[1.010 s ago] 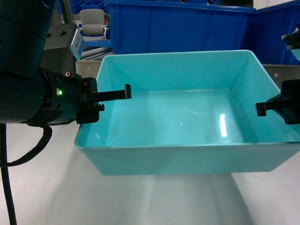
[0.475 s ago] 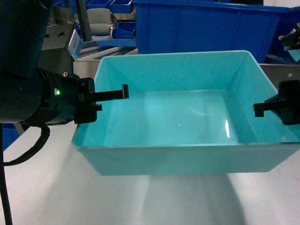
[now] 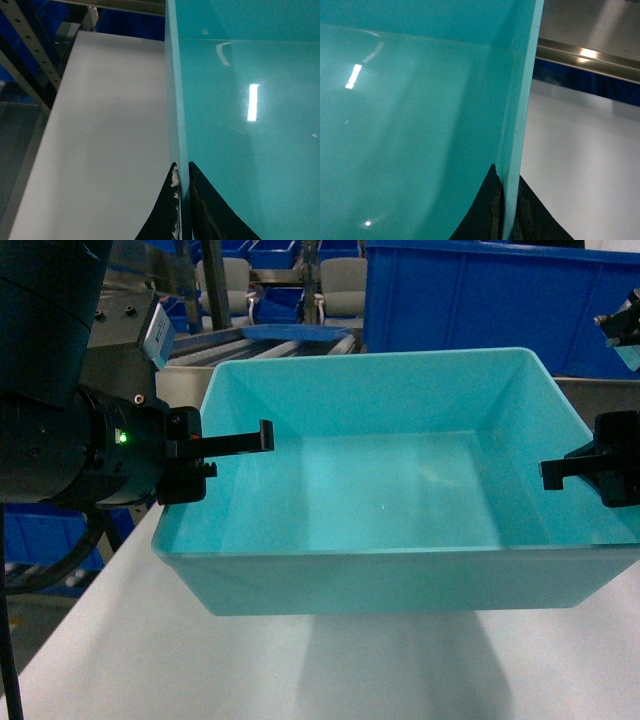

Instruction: Organize blue bins on left shelf correctly

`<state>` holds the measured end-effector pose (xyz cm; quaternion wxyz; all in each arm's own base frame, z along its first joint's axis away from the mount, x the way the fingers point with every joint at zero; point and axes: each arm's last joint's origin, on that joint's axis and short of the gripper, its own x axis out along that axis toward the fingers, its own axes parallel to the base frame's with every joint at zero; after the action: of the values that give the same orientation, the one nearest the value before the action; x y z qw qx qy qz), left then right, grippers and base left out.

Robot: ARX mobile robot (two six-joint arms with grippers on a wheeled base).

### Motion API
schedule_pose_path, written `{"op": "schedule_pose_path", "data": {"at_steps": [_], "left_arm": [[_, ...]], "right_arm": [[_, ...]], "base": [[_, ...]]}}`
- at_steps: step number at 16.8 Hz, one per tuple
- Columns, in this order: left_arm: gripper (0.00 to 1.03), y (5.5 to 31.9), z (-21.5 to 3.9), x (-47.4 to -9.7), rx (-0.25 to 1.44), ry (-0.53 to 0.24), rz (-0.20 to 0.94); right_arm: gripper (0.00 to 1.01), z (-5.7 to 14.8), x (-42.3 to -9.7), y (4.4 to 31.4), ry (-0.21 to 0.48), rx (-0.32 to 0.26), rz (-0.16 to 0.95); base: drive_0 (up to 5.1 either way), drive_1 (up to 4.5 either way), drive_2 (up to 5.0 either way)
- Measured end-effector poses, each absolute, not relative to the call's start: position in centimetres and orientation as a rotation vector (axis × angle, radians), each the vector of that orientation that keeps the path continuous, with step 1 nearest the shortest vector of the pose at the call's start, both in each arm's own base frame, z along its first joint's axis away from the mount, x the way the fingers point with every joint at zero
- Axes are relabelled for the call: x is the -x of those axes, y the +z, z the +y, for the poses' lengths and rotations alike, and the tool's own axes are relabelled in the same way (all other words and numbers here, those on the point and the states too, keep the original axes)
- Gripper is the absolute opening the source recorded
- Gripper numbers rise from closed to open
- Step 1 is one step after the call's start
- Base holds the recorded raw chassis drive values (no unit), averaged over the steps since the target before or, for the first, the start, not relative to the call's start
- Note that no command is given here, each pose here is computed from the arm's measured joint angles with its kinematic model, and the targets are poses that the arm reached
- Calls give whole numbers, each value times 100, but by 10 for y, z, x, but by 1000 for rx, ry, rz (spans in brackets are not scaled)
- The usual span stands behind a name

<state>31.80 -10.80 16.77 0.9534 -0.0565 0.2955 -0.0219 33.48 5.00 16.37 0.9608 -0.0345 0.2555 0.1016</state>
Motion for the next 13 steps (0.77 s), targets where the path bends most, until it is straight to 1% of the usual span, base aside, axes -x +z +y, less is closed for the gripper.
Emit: {"op": "schedule_pose_path", "data": {"at_steps": [13], "left_arm": [[2,168,-108,-318,115,-45,601]], "right_arm": [[2,50,-335,163,208,67,521]], "base": [[-468,373,117]]}}
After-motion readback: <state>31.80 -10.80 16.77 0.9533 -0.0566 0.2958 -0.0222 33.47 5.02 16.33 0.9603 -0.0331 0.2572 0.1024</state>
